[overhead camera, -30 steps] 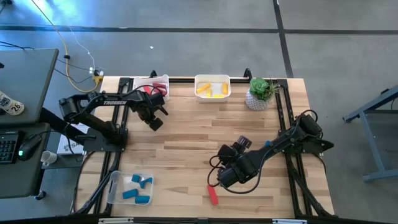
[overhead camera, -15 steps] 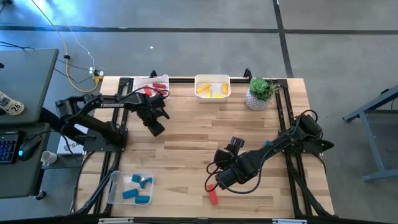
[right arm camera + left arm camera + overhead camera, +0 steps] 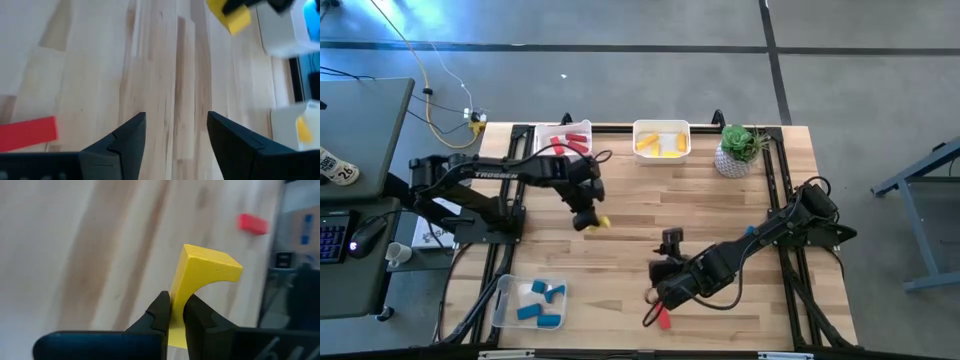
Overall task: Sort & place blocks by color
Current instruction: Put the yellow block into the right white bin
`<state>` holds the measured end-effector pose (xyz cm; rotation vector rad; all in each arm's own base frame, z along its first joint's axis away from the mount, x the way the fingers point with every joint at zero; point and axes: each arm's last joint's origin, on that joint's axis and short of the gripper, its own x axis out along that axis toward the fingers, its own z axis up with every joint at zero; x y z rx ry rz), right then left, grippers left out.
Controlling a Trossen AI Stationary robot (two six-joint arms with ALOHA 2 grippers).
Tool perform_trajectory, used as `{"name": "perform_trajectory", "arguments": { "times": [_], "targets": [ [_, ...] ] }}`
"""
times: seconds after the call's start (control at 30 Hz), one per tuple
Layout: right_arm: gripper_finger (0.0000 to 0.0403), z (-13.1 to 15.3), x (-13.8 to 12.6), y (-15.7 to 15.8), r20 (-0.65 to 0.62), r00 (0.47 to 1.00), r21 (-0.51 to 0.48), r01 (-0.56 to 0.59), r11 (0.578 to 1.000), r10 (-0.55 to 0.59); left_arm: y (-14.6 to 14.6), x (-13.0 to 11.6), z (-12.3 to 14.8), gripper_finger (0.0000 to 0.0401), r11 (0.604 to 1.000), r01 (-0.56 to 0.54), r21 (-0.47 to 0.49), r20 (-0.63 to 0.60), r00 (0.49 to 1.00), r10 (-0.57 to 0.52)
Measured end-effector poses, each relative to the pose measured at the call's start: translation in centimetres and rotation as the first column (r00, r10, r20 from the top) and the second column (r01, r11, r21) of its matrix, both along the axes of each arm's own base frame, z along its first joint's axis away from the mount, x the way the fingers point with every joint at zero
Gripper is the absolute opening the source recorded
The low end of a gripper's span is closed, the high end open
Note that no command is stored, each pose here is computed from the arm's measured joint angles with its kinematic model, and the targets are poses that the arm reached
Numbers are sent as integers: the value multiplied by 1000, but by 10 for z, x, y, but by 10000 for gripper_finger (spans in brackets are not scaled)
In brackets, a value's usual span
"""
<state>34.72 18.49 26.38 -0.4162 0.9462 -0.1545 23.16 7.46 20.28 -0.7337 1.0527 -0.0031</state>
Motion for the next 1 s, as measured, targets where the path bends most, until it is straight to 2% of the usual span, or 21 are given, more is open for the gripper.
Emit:
{"name": "perform_trajectory", "arguments": {
  "times": [0.1,0.27,0.53,0.8,1.0],
  "targets": [
    [197,2,3,2,16,998,-19,-53,998,53,-8,11,10,10,999,44,-9,72,996,-43],
    [197,6,9,6,54,987,-60,-145,988,148,-25,22,23,10,992,124,10,125,984,-124],
    [197,16,21,12,137,941,-150,-290,945,311,-58,33,32,10,970,240,25,197,950,-240],
    [197,25,31,16,224,874,-146,-408,901,431,-89,46,43,10,958,288,13,332,902,-275],
    [197,28,34,14,230,846,-180,-449,875,481,-106,46,44,10,943,330,31,342,883,-320]
  ]
}}
